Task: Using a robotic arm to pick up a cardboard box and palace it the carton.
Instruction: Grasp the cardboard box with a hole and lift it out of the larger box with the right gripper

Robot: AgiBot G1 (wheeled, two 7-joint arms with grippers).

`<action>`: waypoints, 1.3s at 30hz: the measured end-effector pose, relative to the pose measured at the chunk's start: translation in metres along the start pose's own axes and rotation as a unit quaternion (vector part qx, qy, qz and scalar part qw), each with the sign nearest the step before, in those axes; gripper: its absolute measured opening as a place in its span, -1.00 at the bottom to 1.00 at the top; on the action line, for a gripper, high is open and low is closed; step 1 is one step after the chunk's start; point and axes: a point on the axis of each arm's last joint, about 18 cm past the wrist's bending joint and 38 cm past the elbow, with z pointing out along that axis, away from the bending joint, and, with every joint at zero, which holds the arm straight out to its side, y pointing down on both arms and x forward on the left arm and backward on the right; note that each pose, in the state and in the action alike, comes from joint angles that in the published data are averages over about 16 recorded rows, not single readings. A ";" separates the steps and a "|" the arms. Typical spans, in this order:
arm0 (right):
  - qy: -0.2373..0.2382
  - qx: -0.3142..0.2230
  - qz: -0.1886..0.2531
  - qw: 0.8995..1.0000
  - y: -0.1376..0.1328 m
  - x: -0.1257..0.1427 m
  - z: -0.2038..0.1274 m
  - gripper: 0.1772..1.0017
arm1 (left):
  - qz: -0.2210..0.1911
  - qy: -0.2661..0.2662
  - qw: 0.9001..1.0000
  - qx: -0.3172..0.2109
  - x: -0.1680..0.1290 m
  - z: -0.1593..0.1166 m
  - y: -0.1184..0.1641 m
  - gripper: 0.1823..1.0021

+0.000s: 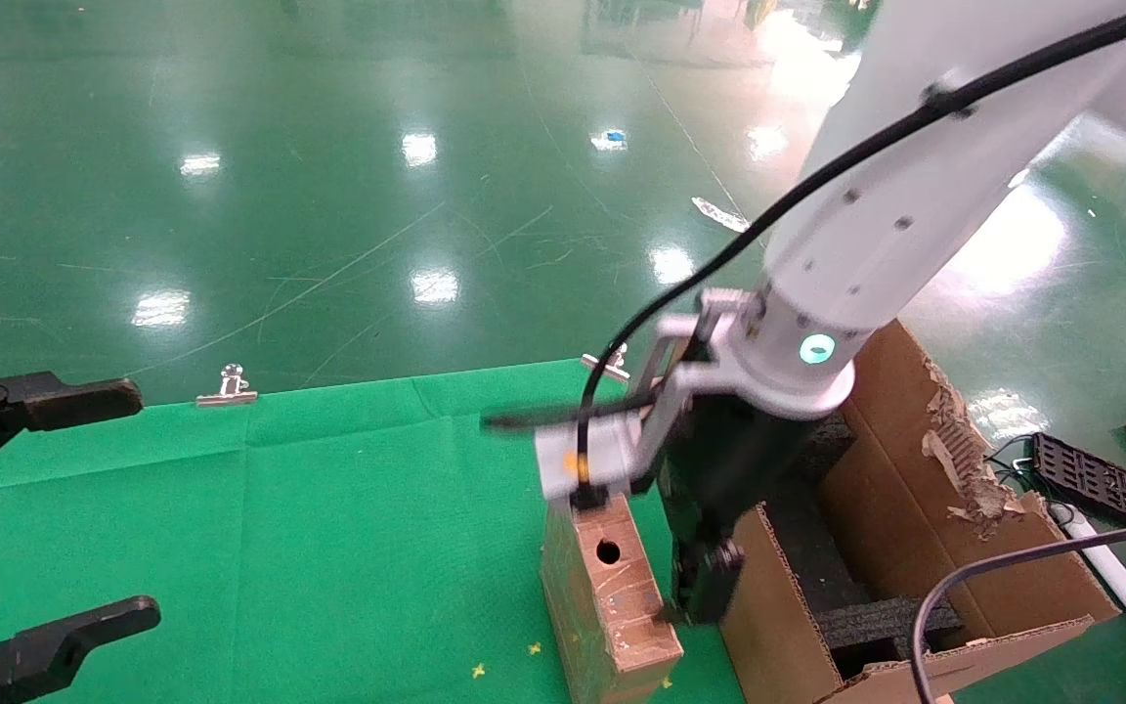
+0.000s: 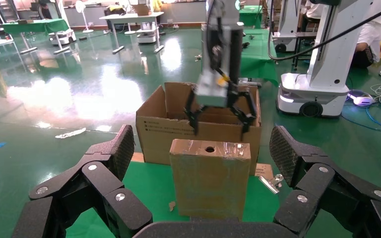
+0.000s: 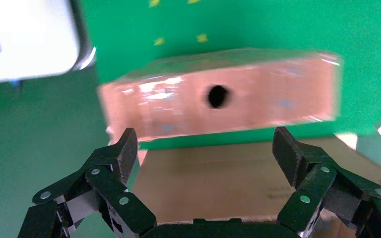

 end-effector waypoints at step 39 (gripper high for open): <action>-0.092 0.052 0.348 0.932 0.013 0.012 0.057 0.99 | 0.000 0.000 1.000 0.000 0.000 0.000 0.000 1.00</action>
